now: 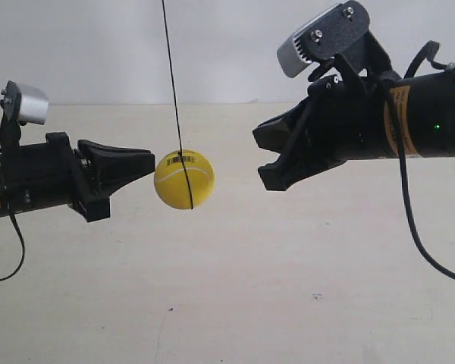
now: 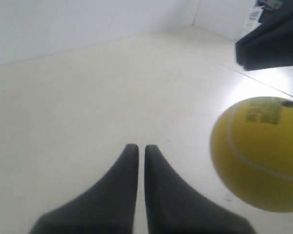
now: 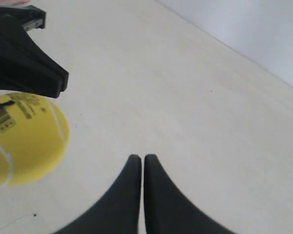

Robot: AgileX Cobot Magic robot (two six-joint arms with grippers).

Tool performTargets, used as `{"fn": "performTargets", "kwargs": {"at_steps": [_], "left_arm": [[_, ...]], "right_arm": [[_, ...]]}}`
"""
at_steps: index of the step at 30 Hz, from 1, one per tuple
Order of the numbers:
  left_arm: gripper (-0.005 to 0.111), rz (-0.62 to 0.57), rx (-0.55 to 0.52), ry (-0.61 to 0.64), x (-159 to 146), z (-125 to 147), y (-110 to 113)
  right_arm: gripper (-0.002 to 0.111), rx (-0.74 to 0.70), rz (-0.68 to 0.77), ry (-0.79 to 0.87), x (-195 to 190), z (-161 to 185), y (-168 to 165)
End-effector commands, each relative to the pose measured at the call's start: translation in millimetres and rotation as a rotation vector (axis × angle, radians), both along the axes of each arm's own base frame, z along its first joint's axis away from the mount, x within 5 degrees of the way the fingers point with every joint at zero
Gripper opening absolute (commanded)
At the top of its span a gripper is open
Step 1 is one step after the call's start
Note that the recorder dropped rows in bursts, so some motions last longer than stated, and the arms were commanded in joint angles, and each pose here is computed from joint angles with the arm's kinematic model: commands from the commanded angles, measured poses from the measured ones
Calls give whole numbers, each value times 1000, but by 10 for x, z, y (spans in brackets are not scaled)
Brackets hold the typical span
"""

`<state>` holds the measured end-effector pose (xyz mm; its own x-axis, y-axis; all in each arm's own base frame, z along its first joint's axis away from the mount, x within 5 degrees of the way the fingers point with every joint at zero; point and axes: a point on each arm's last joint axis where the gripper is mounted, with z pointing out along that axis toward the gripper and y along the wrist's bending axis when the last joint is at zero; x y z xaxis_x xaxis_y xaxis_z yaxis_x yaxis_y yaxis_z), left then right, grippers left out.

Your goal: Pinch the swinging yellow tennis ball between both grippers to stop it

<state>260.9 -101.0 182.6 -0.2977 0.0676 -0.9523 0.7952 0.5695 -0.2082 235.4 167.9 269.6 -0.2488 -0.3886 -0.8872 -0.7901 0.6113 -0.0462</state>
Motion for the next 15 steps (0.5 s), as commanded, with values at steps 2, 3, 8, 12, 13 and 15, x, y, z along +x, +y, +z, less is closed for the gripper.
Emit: {"fn": "performTargets", "kwargs": {"at_steps": [2,3,8,12,13,15], "left_arm": [[5,165,47,91,87,-88,105],[5,192,51,103,101,-98,122],[5,312,86,167,150,-158,207],[5,277,85,149,135,-143,185],[5,254,83,138,125,-134,170],[5,174,72,112,78,-95,119]], "right_arm": [[0,-9,-158,-6,95,10,-87],[0,-18,-181,-12,107,2,-106],[0,-38,-280,-20,151,-23,-183],[0,-14,-194,5,100,-25,-115],[0,-12,-145,7,73,-26,-85],[0,0,-3,12,-12,-21,-1]]}}
